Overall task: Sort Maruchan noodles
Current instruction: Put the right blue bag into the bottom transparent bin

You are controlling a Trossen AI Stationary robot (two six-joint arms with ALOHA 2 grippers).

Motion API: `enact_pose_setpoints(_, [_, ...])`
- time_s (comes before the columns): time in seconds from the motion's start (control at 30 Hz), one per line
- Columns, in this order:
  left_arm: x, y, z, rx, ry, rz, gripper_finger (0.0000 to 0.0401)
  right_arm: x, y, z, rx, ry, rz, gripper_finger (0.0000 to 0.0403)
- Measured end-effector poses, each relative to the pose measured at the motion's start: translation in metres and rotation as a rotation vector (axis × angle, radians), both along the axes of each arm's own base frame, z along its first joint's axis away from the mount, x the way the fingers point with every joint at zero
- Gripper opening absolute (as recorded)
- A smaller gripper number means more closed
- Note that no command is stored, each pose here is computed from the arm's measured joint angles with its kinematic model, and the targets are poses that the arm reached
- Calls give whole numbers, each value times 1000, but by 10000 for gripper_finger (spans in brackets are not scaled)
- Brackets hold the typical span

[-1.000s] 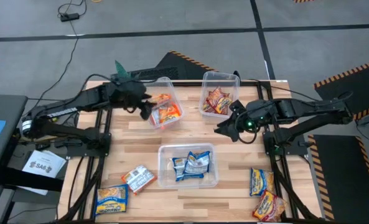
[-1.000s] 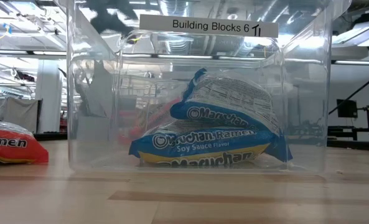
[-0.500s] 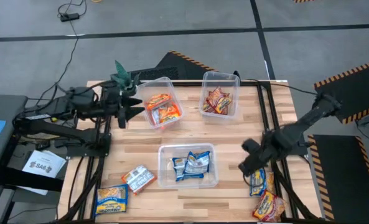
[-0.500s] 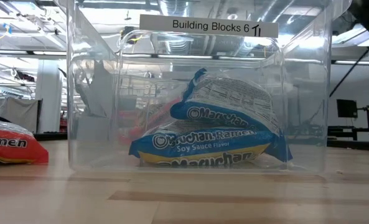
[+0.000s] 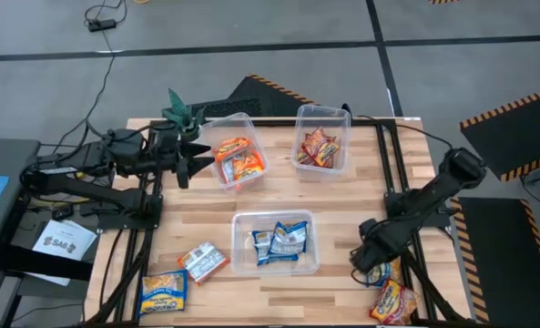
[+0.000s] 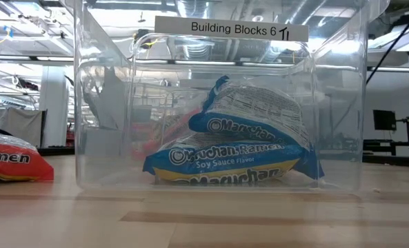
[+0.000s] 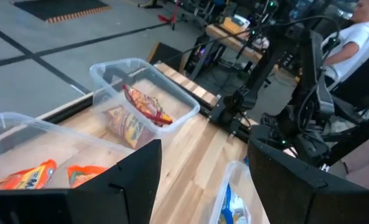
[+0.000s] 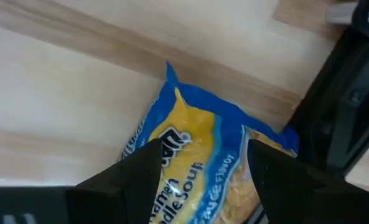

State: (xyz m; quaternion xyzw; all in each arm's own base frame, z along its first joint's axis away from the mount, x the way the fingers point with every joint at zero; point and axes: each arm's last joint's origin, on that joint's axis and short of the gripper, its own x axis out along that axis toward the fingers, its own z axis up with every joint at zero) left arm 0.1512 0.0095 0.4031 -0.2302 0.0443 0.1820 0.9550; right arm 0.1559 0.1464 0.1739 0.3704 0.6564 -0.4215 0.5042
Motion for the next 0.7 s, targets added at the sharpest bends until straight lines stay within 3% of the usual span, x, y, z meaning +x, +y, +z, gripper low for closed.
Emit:
enact_pose_setpoints(0.27, [2,-1,-1,-17,2,-20,222,10,7,-26,-26,64,23,258])
enact_pose_setpoints(0.37, [2,-1,-1,-17,2,-20,222,14,10,-33,-26,75,22,239])
enact_pose_setpoints(0.47, [2,-1,-1,-17,1,-20,222,16,12,-40,-24,90,41,187])
enact_pose_setpoints(0.63, [2,-1,-1,-17,1,-20,222,18,14,-43,-9,82,80,45])
enact_pose_setpoints(0.7, [2,-1,-1,-17,1,-20,222,18,13,-40,-8,58,100,16])
